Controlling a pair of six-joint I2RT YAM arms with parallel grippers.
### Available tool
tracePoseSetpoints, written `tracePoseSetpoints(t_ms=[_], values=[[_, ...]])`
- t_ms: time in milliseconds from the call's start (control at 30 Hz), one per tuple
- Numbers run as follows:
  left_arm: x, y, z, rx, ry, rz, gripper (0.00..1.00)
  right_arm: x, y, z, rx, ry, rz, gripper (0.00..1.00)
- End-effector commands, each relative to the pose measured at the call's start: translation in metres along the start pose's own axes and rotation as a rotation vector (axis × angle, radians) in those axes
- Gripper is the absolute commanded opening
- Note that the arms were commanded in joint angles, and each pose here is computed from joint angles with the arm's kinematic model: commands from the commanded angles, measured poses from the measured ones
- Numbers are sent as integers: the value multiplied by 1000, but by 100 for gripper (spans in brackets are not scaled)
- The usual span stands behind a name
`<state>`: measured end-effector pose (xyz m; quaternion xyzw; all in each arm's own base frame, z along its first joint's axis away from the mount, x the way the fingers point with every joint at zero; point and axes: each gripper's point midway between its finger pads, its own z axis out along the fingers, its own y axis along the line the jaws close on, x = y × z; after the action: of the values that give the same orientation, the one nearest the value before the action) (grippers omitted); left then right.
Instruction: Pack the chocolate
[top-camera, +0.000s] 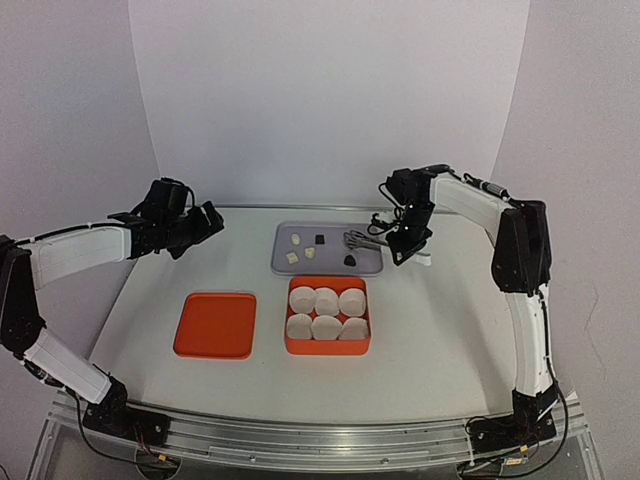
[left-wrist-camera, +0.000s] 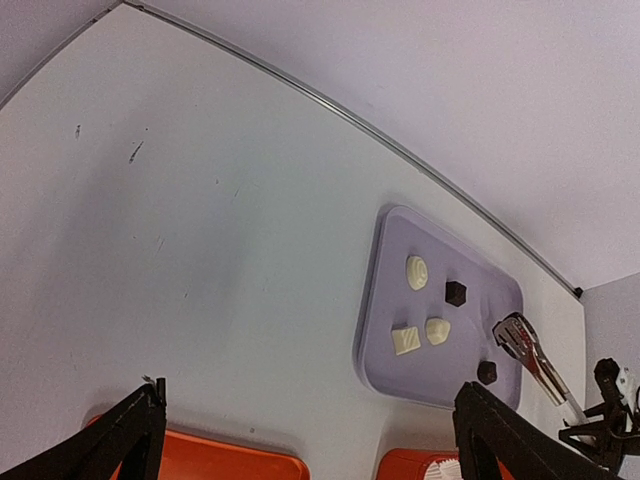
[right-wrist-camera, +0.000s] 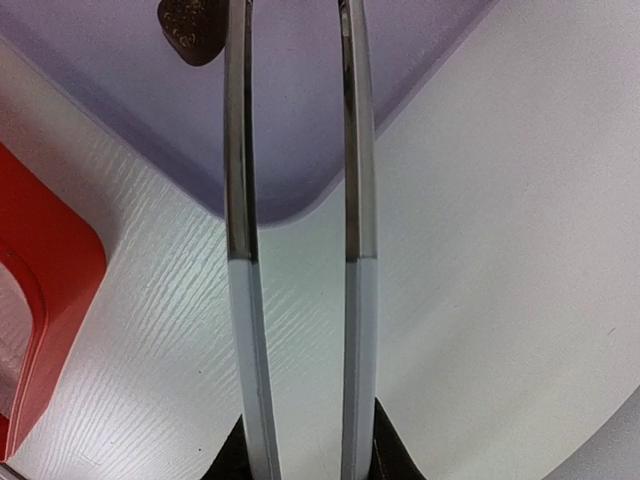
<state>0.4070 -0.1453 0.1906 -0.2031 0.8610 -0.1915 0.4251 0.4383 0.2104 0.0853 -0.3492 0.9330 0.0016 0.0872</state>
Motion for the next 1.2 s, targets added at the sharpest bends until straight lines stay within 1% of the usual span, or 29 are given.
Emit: tracePoseSetpoints(t_ms=[0,200,333,400,500,600,733,833,967,1167], values=[[-10,-7,-9,44,-43,-12,100,-12,15,-67,22,-160,5,6],[-7,-8,-7,62,-37,-13,100,11,35,-96,44,-182,24,6],[-3,-14,-4,94,-26,9,100,35,70,-113,13,-189,39,6],[-1,-15,0,101,-17,19,100,54,95,-117,-19,-175,39,6],[2,-17,7,102,-1,32,100,89,125,-125,-76,-134,40,6],[9,-23,16,121,28,43,100,122,135,-132,-59,-75,73,6],[22,-29,31,131,69,55,100,150,160,-141,-120,-38,74,6],[30,-36,38,140,90,70,100,171,169,-139,-110,27,64,6],[39,-39,42,141,107,76,100,189,182,-131,-132,97,46,7],[48,-40,45,143,126,75,100,196,189,-125,-134,132,-4,7]])
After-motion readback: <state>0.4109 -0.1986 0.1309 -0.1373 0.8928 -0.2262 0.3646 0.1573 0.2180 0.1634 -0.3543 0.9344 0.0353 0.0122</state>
